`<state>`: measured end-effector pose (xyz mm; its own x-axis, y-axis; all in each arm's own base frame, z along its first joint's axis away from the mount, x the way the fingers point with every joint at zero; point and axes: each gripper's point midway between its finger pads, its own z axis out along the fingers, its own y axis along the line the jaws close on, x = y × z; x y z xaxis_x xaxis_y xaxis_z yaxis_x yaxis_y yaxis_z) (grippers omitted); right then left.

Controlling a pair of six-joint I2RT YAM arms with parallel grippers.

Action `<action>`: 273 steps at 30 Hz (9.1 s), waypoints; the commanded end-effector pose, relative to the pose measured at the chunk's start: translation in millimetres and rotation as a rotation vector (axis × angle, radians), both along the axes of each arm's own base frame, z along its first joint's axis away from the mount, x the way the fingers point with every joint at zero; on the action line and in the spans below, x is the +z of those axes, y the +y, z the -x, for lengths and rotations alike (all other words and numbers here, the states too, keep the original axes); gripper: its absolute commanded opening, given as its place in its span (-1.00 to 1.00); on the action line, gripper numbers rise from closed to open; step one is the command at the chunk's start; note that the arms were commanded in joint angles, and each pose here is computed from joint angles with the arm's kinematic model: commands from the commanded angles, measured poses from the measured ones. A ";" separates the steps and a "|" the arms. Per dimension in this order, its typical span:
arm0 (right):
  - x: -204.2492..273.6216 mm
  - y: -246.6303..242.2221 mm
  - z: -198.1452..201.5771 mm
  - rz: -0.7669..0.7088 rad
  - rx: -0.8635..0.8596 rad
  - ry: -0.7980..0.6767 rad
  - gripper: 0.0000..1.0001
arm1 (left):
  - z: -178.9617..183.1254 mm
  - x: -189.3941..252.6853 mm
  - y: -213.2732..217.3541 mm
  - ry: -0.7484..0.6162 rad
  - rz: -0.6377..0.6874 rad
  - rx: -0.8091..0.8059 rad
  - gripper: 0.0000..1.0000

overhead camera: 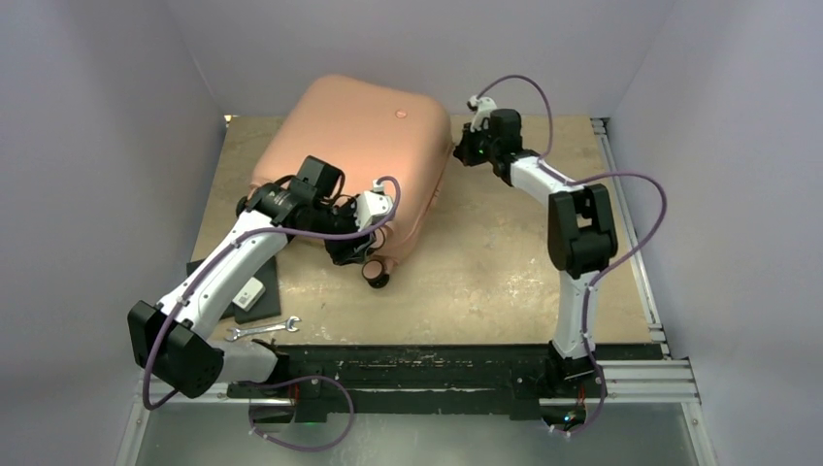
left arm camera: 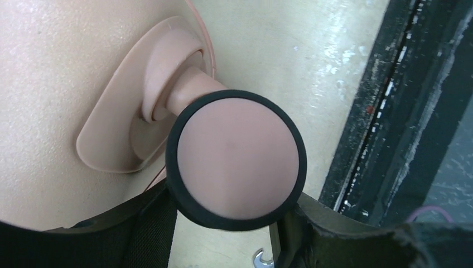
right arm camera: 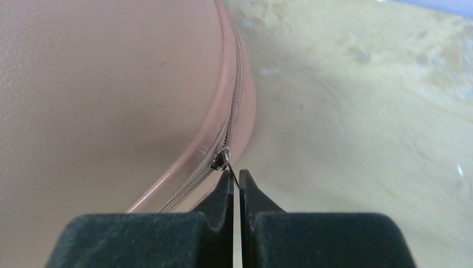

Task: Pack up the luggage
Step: Zip the luggage at the center of the board.

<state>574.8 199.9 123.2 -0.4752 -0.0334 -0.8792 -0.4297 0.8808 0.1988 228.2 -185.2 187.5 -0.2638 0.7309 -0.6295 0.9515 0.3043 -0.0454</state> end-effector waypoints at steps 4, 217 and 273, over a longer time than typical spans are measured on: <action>84.7 -147.0 19.7 0.038 -0.329 -0.287 -1.00 | 63.6 17.2 2.2 0.172 0.042 -0.029 -1.00; 46.7 0.3 232.0 -0.078 0.679 -0.105 0.12 | -47.5 2.3 129.6 -0.039 -0.060 0.233 -1.00; 24.0 39.0 218.1 -0.268 0.783 0.093 -1.00 | -43.8 -1.0 130.6 -0.024 -0.067 0.238 -1.00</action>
